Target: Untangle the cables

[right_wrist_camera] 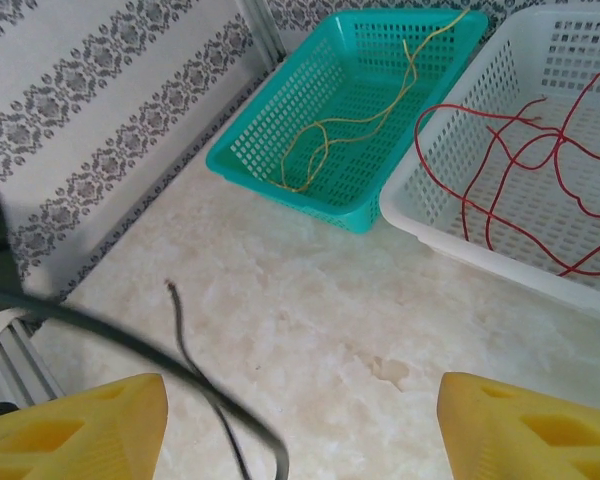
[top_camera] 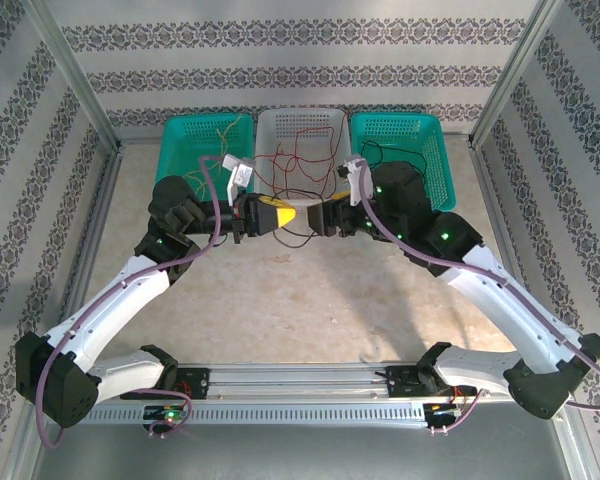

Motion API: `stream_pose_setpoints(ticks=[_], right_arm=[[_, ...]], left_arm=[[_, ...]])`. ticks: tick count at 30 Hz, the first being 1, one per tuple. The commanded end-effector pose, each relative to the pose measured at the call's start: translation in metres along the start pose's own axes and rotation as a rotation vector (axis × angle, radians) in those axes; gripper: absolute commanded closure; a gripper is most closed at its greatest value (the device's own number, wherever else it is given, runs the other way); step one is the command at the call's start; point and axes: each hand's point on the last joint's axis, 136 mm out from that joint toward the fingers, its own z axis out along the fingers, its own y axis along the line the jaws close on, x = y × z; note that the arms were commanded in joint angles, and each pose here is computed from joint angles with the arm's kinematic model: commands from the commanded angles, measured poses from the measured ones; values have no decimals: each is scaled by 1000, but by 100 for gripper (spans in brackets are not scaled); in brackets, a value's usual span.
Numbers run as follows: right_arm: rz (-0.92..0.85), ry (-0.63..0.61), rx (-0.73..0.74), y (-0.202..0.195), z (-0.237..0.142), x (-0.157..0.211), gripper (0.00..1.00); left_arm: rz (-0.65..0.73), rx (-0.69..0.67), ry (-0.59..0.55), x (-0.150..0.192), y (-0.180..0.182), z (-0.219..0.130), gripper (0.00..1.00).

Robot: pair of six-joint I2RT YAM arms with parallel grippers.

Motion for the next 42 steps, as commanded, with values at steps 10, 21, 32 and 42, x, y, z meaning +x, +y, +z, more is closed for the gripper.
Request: stream_pose_setpoints(ticks=[10, 21, 32, 42], right_arm=[[-28, -85, 36, -8, 1, -20, 81], [60, -130, 315, -77, -33, -38, 99], [533, -8, 695, -252, -41, -50, 99], [568, 152, 895, -352, 10, -54, 82]], left_arm=[[79, 22, -36, -16, -17, -7, 100], [77, -356, -102, -7, 54, -32, 33], [97, -821, -229, 6, 104, -98, 15], [32, -958, -271, 43, 117, -134, 16]])
